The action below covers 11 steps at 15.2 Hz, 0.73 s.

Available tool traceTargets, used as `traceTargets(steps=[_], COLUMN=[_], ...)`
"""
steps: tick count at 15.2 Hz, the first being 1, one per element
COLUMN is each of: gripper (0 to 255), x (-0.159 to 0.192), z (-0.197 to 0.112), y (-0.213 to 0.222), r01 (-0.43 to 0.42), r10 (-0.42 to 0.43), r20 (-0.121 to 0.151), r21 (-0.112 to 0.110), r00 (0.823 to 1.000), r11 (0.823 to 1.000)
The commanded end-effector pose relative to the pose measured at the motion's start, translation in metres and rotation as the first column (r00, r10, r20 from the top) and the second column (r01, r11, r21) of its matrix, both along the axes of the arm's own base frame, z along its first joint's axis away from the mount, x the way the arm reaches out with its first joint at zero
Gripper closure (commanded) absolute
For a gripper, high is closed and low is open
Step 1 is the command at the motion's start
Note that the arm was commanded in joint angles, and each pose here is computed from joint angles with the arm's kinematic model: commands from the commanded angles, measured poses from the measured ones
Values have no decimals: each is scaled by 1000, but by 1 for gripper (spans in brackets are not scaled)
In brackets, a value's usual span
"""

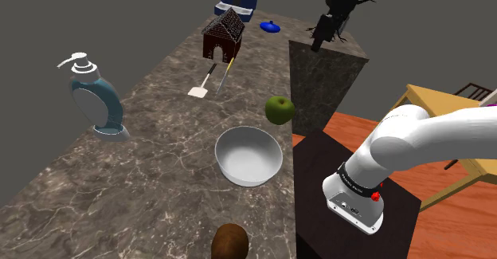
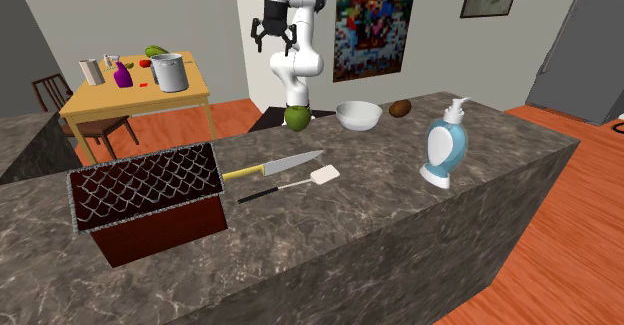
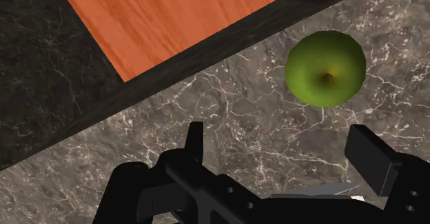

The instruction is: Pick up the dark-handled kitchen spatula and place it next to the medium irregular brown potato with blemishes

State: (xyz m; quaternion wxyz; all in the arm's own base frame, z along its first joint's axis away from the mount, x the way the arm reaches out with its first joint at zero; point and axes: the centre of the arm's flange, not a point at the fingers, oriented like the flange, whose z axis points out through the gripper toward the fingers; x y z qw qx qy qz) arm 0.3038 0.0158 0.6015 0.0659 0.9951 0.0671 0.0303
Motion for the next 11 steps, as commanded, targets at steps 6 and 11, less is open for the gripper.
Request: traceTargets(steps=[6,11], gripper=[0,0], x=[39,84], z=[-35,-68], y=[40,74], r01=[151,297], r10=[-151,-298], r20=[9,14], r21=[19,38], r00=[989,954], r11=[988,954])
